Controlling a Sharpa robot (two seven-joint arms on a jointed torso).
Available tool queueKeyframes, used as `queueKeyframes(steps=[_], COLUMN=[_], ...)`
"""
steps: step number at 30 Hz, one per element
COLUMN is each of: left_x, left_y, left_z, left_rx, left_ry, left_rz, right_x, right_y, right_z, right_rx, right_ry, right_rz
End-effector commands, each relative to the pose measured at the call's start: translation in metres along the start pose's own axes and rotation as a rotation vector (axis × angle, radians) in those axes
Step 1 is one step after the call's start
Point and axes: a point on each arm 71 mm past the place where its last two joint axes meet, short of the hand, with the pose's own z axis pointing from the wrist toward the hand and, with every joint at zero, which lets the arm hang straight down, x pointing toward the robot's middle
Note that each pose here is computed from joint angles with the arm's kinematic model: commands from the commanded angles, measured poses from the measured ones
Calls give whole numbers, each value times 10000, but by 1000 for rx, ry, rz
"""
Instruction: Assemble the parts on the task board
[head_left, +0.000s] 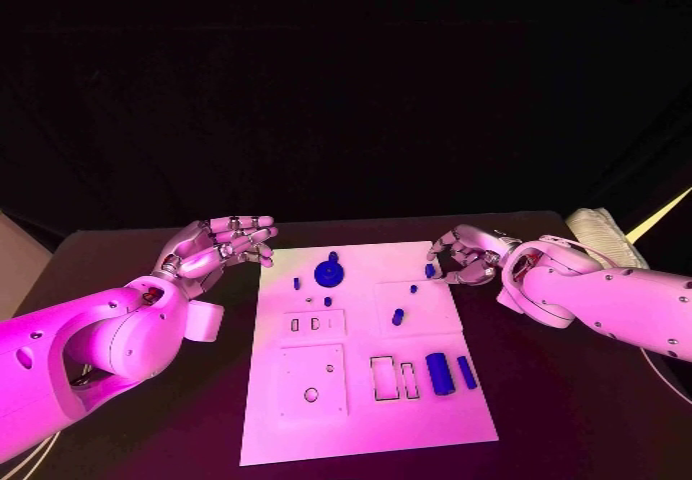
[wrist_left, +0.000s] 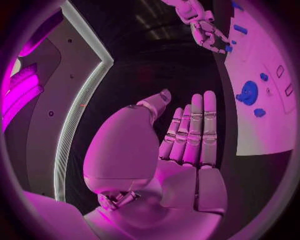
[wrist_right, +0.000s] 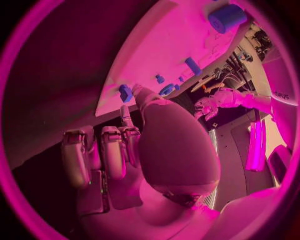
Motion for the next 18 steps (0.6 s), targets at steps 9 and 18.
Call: queueKeyframes(steps=[9,18], left_x=[14,14], left_y=[-15,-15], left_z=[0,-2], left_rx=[11,9], left_ry=[20,20], left_rz=[-5,-5], right_x=[55,86], right_y=[-20,2], right_z=[37,75], right_rx=[29,28], right_ry=[-14,-13], right_rz=[1,1])
